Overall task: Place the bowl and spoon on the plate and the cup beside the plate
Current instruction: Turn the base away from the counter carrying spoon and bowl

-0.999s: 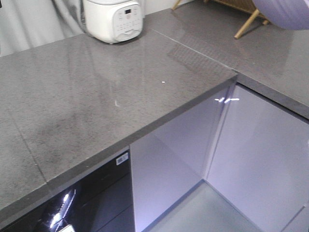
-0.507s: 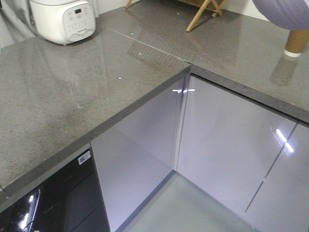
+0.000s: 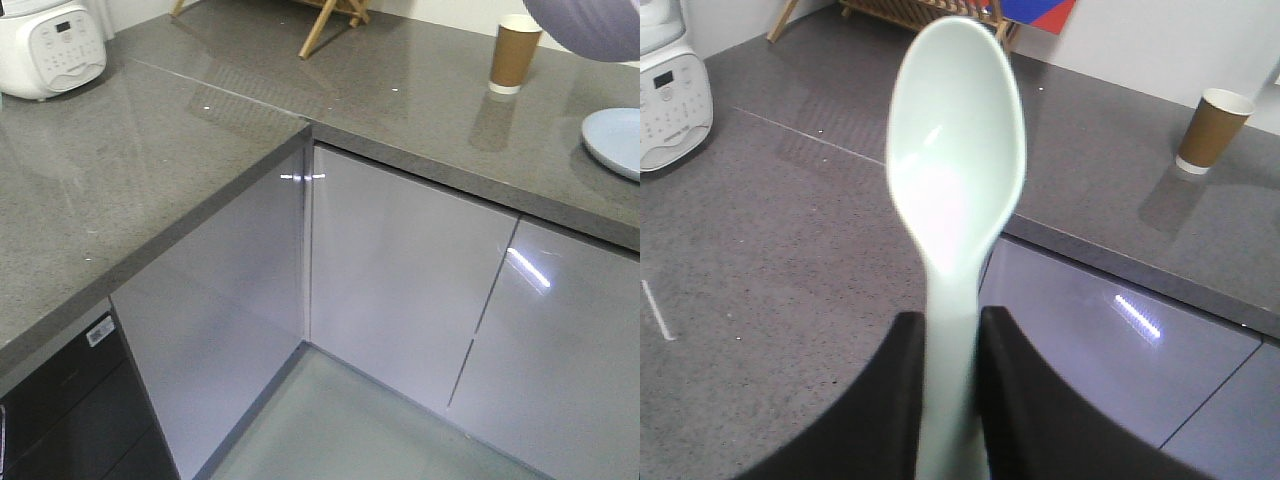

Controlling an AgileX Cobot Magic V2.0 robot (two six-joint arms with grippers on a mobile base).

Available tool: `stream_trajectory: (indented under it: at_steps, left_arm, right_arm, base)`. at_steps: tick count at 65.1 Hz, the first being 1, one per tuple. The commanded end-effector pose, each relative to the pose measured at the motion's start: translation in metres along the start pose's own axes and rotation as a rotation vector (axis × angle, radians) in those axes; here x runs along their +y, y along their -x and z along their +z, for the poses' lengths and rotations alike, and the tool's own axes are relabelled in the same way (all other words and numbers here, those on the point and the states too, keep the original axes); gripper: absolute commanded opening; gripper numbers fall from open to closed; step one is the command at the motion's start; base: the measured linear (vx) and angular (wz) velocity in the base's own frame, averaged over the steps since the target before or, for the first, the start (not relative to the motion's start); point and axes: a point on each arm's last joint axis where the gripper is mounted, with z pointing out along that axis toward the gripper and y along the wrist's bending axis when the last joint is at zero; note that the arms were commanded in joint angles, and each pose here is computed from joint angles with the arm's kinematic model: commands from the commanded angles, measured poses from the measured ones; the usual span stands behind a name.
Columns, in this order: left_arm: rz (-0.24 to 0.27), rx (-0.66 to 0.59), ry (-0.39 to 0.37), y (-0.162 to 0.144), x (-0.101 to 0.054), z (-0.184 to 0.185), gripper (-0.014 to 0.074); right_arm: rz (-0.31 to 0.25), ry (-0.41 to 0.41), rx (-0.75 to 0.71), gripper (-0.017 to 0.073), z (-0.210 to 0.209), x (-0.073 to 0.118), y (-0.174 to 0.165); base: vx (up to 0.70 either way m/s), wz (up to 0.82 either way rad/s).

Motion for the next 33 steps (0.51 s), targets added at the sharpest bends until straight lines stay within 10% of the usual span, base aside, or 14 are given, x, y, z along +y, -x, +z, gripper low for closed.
stream_trajectory:
  at_steps: [1,33]
  left_arm:
    - [-0.008,-0.116,-0.028,0.0151,-0.0059,-0.0152,-0.0006]
    - [-0.008,-0.116,-0.028,0.0151,-0.0059,-0.0152,-0.0006]
  right_arm:
    - [-0.033,0.043,-0.086,-0.0005,-0.009,0.0184,0.0126]
    - [-0.033,0.043,-0.086,-0.0005,-0.009,0.0184,0.0126]
  base:
    - [-0.05,-0.24]
    - [-0.02,-0.22]
